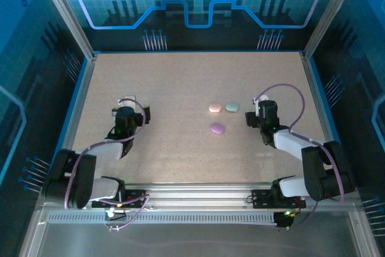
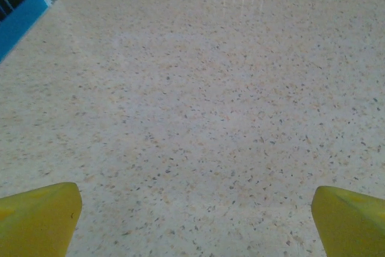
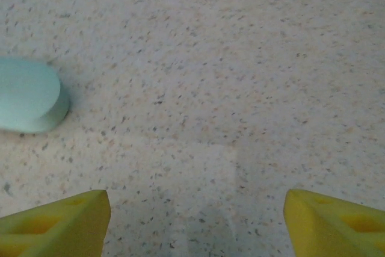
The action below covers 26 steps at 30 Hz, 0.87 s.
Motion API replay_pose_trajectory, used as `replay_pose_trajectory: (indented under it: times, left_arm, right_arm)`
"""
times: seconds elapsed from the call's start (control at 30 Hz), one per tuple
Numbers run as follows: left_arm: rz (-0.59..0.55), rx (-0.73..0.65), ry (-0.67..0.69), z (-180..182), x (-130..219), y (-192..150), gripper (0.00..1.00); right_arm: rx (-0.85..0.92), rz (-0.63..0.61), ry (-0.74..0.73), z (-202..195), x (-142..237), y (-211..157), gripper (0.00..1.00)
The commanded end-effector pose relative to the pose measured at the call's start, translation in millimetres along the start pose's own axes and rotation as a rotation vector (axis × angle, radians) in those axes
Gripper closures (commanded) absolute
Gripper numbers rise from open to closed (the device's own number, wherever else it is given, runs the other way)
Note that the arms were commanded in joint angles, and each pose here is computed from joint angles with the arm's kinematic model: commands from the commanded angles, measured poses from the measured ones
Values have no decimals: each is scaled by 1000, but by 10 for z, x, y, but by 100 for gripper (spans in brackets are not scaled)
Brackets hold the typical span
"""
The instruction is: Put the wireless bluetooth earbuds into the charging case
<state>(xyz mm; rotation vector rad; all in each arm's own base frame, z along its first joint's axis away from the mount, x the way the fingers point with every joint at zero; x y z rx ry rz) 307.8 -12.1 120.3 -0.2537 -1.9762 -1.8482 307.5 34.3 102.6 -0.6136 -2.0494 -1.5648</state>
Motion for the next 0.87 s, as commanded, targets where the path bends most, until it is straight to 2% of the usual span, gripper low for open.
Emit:
replay_pose_trajectory:
  times: [0.0, 0.07, 0.13, 0.2, 0.23, 0.27, 0.3, 0.83]
  left_arm:
    - [-164, -19, -118, -88, -74, 250, 1]
    - [-175, 44, -122, 27, -144, 166, 1]
    - [-233, 68, -146, 83, -175, 80, 1]
    - [-166, 79, -137, 101, -172, 38, 1]
    - [-159, 80, -127, 103, -209, 60, 1]
    - [-146, 86, -85, 133, -284, 82, 1]
    - [-108, 103, -36, 173, -327, 96, 1]
    - [-121, 96, -37, 156, -319, 105, 1]
  right_arm:
    - [3, -291, 74, -88, 23, 448, 23]
    - [16, -348, 161, -30, 11, 389, 22]
    - [25, -371, 184, -1, -17, 315, 20]
    - [5, -363, 159, -30, -121, 299, 19]
    - [-35, -299, 123, -94, -162, 298, 18]
    - [-65, -297, 109, -156, -190, 322, 15]
    - [-77, -295, 119, -173, -183, 301, 0]
    - [-63, -293, 94, -150, -185, 305, 0]
Point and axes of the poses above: each hand's point on the last joint's axis, 136 mm out from that joint toward the fingers, its own x axis back along the fingers, its own z axis along the line the jaws close on, y = z × x, the point moved 6 cm from there along x, back along the fingers, and after that the axes turned 4 degrees about x, right-handed, at the moved point
